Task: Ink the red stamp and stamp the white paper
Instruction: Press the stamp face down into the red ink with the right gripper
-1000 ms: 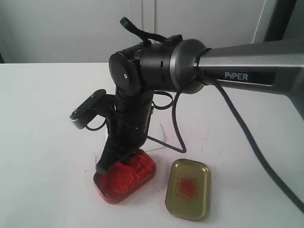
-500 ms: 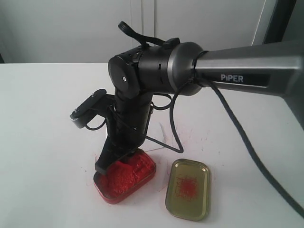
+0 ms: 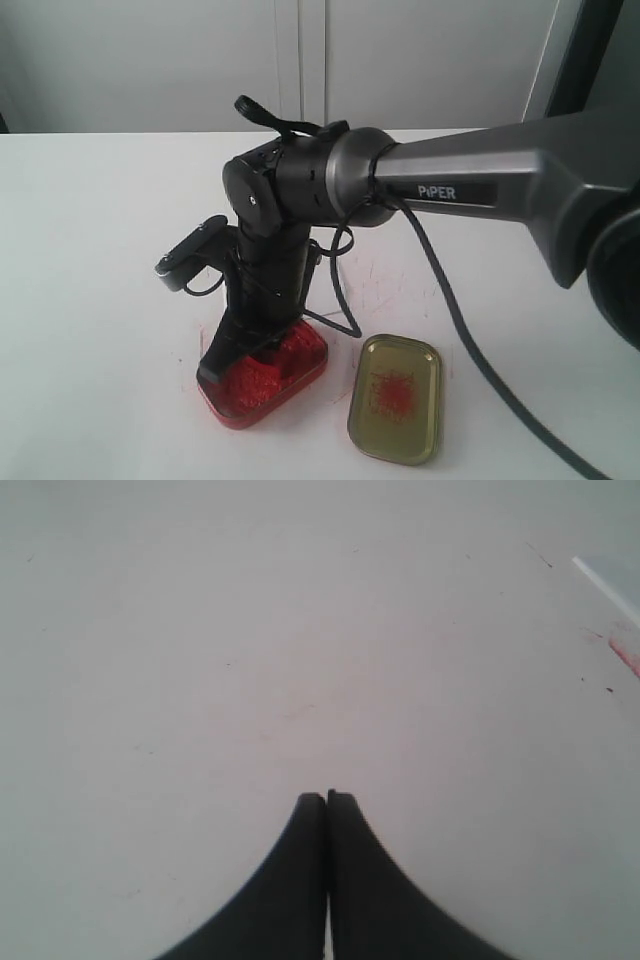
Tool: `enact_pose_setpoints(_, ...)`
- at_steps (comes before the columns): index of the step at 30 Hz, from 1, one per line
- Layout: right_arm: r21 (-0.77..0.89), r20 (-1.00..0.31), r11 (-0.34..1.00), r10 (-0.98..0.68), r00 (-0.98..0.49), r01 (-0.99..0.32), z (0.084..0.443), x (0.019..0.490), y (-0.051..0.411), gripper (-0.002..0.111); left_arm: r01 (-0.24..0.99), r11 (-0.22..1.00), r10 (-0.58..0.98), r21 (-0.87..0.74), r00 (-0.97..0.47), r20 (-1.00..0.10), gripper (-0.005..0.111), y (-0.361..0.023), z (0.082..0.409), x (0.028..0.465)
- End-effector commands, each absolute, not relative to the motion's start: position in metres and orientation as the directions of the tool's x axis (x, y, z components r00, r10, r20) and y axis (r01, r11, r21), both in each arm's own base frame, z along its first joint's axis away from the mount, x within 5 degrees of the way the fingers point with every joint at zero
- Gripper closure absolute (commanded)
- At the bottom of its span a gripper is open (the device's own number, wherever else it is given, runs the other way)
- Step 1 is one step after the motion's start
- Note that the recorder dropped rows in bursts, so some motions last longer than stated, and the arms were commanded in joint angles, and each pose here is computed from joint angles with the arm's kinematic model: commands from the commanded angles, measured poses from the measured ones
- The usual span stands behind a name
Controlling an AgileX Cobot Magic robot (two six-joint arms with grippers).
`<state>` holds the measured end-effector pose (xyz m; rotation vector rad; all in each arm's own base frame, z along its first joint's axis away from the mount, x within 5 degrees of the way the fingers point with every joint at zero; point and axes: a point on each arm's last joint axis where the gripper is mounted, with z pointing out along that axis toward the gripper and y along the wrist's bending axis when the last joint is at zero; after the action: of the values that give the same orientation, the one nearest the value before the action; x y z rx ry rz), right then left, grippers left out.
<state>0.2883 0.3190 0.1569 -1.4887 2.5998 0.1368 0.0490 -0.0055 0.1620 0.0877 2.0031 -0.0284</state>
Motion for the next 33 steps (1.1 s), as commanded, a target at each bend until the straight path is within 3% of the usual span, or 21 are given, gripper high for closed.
enact_pose_setpoints(1,0.033,-0.037,0.514,-0.856,-0.515,-0.857,0.119,0.285,0.316,0.108,0.071,0.997,0.036,0.007,-0.418,-0.908,0.107,-0.006,0.160,0.049)
enact_pose_setpoints(19,0.043,0.010,0.521,-0.853,-0.521,-0.852,0.107,0.284,0.315,0.108,0.071,0.997,0.036,0.007,-0.418,-0.908,0.107,-0.006,0.160,0.049)
enact_pose_setpoints(33,-0.034,-0.119,0.518,-0.851,-0.512,-0.854,0.168,0.286,0.310,0.108,0.071,0.997,0.036,0.007,-0.418,-0.908,0.107,-0.006,0.160,0.049)
